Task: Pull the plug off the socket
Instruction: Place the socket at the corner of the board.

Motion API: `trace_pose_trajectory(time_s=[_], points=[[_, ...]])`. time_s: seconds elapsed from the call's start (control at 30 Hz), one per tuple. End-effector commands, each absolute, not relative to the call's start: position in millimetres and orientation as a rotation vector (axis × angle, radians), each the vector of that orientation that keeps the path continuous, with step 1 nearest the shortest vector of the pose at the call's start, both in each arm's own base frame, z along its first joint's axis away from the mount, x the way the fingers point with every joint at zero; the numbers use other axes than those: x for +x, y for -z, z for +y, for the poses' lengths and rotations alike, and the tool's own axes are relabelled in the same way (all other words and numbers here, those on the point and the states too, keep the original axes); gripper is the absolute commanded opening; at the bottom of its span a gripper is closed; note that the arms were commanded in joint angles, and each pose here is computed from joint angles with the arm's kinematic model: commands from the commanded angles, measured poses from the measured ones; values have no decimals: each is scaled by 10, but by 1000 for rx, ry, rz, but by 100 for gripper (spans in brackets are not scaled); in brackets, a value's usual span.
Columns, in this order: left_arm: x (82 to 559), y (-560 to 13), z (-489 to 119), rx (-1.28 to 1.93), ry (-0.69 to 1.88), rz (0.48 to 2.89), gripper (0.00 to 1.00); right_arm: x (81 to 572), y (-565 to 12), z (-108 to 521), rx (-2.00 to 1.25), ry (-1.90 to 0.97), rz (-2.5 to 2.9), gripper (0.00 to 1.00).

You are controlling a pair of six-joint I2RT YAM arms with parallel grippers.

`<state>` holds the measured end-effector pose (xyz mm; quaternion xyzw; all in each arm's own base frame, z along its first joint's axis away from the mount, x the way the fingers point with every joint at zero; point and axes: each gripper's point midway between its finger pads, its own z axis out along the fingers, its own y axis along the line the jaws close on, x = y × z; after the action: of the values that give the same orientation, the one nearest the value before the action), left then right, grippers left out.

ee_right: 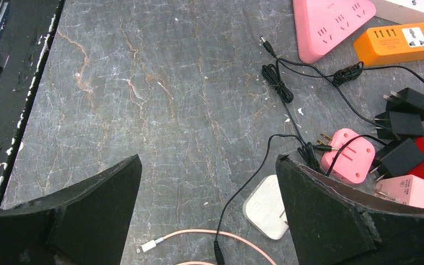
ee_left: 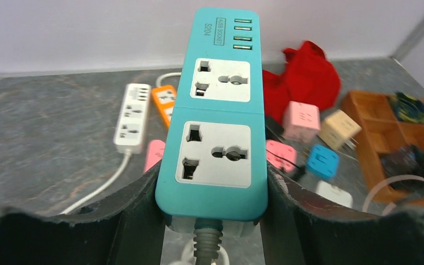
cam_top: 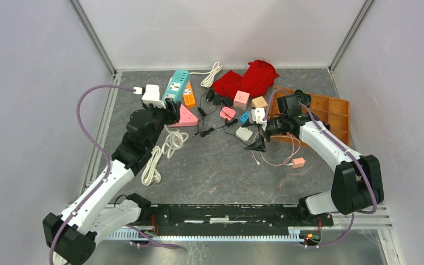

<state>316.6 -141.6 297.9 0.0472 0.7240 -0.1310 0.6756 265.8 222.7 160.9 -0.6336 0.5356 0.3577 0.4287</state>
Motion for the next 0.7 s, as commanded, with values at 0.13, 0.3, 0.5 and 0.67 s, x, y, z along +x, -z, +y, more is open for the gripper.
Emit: trace_pose_trajectory(time_s=[0.13, 0.3, 0.5, 0.67], points=[[3670, -3661, -910, -53, 245, 1466, 2, 2640, -1711, 2241, -1571, -894, 1292, 98], [3958, -3686, -602, -108, 136, 1473, 2, 2637, -1705, 2241, -1572, -895, 1293, 98], [4324, -3566, -241, -139, 15, 1496, 2, 2634, -1712, 2243, -1574, -896, 1290, 98], [4667, -3376, 20, -98, -67, 1545, 2, 2646, -1705, 2233, -1576, -885, 1294, 98]])
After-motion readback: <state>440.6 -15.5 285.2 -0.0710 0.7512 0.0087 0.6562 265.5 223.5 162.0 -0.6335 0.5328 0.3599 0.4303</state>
